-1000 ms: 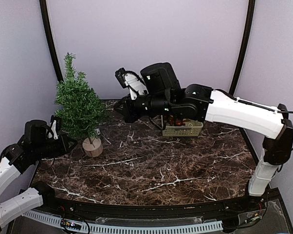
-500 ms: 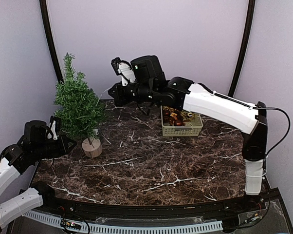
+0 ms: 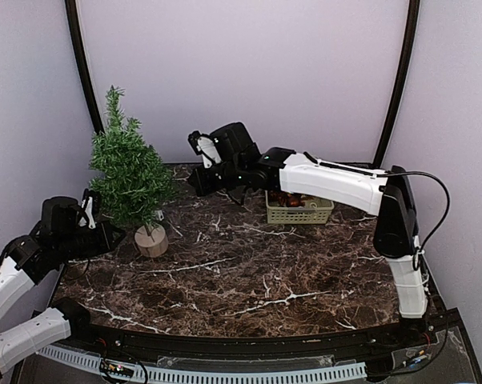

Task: Decorate the small christmas tree
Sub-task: Wrap the side of the string light in the gap of the branches.

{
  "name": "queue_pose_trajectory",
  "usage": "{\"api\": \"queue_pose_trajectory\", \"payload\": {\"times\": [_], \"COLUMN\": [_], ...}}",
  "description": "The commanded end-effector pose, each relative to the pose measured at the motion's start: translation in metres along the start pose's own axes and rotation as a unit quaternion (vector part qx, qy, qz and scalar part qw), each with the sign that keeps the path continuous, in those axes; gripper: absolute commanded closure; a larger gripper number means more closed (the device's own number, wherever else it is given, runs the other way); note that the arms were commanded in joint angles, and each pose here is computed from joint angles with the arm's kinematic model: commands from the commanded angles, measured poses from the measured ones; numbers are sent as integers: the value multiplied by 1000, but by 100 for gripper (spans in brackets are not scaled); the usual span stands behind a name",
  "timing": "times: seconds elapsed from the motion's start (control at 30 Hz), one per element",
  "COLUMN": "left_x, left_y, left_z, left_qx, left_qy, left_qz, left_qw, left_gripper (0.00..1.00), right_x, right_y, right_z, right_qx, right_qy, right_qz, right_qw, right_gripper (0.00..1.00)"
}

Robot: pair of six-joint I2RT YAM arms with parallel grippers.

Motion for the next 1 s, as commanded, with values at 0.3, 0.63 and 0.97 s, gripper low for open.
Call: {"api": "queue_pose_trajectory", "payload": {"times": [0.3, 0.63, 0.97], "left_x": [7, 10, 15], "left_y": [-12, -20, 6], "left_z": [34, 57, 5], "left_qx": [-49, -38, -43], "left_qy": [-21, -30, 98], "left_qz": [-3, 21, -72], "left_qw": [999, 999, 992], "left_gripper": [100, 55, 23], "right_x": [47, 71, 77], "right_y": [8, 15, 27], "right_z": [-66, -55, -30], "right_qx": [62, 39, -4], "right_qy": [-3, -20, -45], "right_qz": [70, 112, 124], "right_qw": [996, 993, 991], "right_gripper": [100, 100, 100]}}
Point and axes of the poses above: each gripper's point midway between its finger pads, its own y axis back along the fingers, its own x axis along the line the jaws close on, z = x × y, the point moved 6 cm from there along y, back along the fingers, and after that the axes turned 9 degrees about y, right-handed, at the moved point
